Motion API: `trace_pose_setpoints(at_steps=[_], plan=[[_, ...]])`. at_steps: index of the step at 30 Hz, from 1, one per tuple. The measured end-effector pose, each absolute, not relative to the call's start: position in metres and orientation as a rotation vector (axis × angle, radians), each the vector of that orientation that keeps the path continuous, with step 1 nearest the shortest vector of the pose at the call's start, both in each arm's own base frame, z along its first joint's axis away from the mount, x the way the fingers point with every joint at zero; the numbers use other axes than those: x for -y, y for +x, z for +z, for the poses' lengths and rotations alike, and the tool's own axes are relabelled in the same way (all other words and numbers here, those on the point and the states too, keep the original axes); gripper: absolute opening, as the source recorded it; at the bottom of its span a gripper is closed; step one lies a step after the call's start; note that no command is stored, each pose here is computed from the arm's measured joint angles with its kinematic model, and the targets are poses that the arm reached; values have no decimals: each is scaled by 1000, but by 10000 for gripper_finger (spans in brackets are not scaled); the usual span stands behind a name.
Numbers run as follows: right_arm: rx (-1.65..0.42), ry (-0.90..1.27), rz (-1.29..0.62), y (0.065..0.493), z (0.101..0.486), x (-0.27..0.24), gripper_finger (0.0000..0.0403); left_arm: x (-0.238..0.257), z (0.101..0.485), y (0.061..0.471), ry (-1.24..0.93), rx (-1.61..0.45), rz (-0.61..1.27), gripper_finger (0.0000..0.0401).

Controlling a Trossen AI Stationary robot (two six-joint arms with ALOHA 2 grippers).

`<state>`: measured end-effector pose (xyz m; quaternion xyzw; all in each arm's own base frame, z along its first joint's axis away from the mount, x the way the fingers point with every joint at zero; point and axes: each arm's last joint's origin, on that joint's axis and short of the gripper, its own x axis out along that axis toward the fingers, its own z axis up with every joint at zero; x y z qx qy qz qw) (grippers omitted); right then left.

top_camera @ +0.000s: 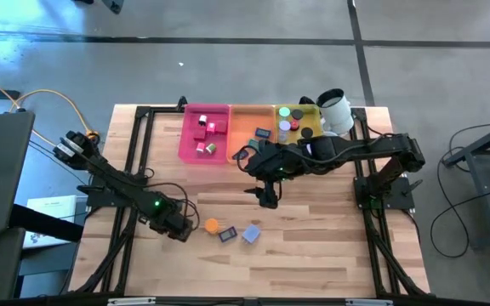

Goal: Pick & Place Office items
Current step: Put the pink charger adapter into the pink bin

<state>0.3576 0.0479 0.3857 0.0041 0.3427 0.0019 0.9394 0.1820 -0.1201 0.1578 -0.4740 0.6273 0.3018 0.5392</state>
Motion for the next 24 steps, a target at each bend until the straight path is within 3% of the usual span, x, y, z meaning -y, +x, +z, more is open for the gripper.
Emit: trace_pose_setpoints(at_steps=[10,24], plan=[[-718,-50,17,356,384,-48,312,83,195,175,-1225,-1374,639,147],[-879,-157,-137,308,399,-32,312,9,254,173,-1345,-807,568,147]])
